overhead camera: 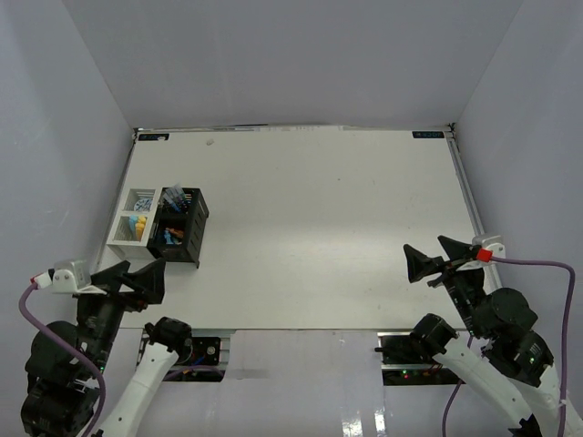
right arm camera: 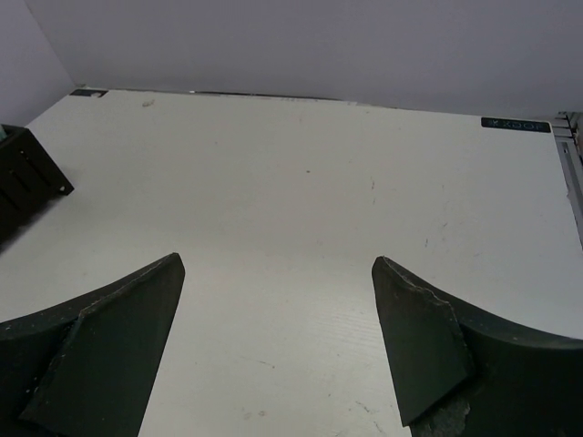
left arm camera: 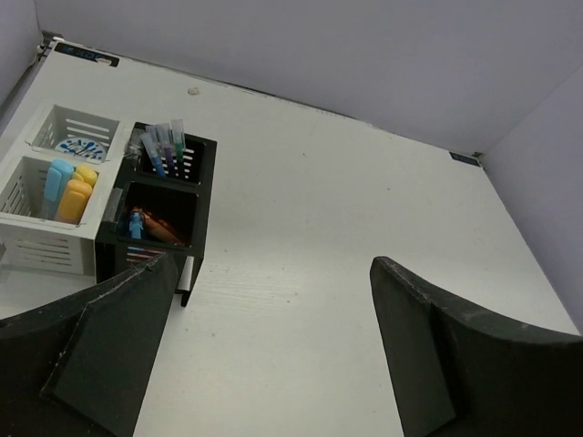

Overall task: Sort the stationery into containers
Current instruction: Reset both arms

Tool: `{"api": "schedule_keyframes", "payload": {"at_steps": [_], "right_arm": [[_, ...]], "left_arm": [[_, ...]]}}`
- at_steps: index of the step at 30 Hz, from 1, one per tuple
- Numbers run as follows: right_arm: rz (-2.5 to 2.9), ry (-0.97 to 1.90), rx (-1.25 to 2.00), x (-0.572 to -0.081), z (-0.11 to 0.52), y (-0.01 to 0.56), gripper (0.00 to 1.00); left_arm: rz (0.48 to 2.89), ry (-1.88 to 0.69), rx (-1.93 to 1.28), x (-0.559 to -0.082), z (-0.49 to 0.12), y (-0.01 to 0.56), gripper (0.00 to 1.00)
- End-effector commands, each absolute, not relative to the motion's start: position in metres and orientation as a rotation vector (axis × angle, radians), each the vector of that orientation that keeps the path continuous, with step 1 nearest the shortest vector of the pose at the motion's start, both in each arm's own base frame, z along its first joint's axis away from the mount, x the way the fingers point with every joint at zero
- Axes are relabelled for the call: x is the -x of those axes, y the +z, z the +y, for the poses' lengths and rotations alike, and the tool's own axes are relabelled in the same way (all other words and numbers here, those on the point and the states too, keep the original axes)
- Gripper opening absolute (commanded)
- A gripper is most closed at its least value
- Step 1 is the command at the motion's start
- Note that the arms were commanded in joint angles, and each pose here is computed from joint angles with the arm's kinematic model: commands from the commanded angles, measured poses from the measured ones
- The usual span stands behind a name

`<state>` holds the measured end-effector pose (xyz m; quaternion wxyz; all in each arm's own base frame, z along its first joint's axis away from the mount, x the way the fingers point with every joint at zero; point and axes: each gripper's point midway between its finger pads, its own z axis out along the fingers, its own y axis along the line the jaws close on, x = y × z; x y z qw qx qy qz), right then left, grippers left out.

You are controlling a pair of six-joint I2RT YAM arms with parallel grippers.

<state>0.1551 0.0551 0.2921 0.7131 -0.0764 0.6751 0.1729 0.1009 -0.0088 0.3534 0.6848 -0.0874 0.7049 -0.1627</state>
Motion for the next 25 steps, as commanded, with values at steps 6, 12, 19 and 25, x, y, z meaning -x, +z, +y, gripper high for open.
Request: {"api": "schedule_keyframes", "payload": {"at_steps": [6,12,19,25], "right_arm": [[1.49,0.361,0.176,-0.159,0.055,0.281,0.9],[1.468,0.371,0.158,-0.157,0.053,0.28,0.9],[1.464,0.37,0.143,-0.157,0.051,0.279,0.9],[1.482,0.361,0.152,-0.159,0.053,0.277,0.9]], "left_arm": [[1.545,-0.375,0.266,-0.087,0.006,0.344,0.98],[1.557,-0.383,0.26,-0.092,0.003,0.342,0.98],[1.578,-0.383,0.26,-0.096,0.001,0.34,0.98],[1.581,-0.389,0.254,-0.1,-0.001,0.339,0.98]]}}
